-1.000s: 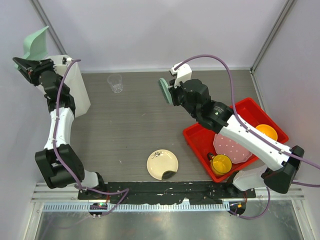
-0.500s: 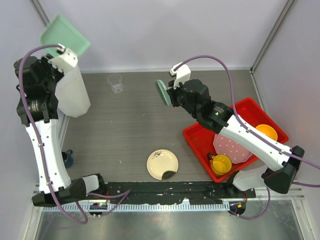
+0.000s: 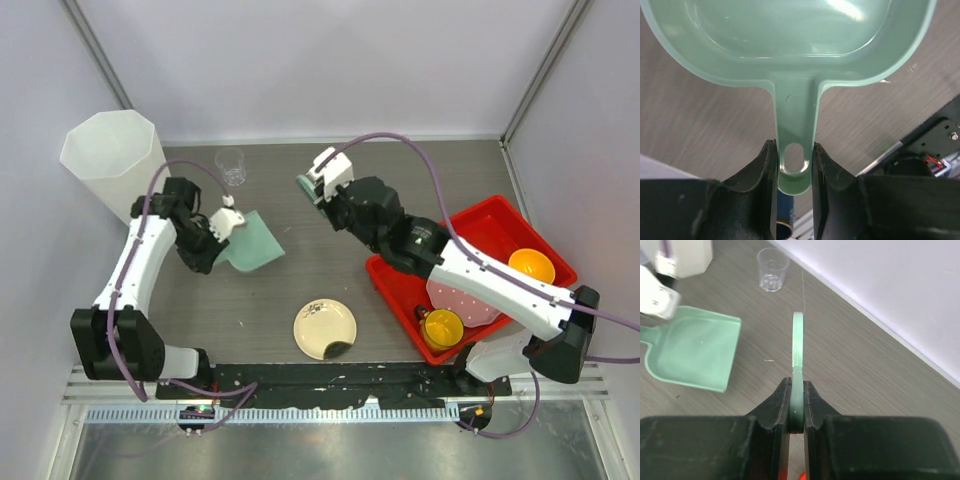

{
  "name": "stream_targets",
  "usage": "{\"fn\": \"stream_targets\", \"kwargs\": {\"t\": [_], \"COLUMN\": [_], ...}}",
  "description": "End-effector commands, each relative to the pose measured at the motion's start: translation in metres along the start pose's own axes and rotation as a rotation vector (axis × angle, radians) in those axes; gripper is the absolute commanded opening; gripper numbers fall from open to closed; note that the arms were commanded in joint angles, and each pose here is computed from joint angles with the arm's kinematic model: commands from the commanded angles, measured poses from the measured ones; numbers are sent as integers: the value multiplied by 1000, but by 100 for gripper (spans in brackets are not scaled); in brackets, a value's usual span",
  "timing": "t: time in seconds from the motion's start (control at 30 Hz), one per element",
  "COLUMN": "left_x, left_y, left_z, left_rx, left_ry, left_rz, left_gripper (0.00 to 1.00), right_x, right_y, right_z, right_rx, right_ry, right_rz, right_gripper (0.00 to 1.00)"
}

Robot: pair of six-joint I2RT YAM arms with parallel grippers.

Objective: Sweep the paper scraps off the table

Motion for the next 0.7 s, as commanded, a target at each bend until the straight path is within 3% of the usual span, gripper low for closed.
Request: {"fn": "stream_targets", "kwargs": {"t": [0.0, 0.17, 0.43, 0.53, 0.57, 0.67], "left_x": [-12, -8, -9, -12, -12, -13], "left_y": [1, -9, -20, -19, -18, -13], "left_z": [23, 58, 101, 105, 105, 93], "left_rx": [49, 125, 119, 93, 85, 39], "left_ry": [-17, -28, -31, -50, -54, -51], "left_rz": [31, -23, -43, -45, -45, -50], "left_gripper": [0, 0, 1, 11, 23, 49], "right_x": [28, 49, 59, 76, 82, 102], "right_y": [-17, -42, -85, -96, -99, -114], "right_z": [12, 12, 22, 25, 25, 32], "right_rx": [-55, -185, -81, -66, -70, -26], "right_ry": [57, 209, 329, 397, 426, 503], "right_rz": [-232, -399, -542, -575, -602, -691], "right_gripper": [1, 1, 1, 1, 1, 1]}}
Point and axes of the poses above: each gripper's point midway between its finger pads, its own z axis out along the fingers, its own x axis along the line the jaws close on, y = z × x, the point moved 9 cm from there along -z, back along the fingers, and after that the axes turned 11 degrees about z, right-handed, at the moved point
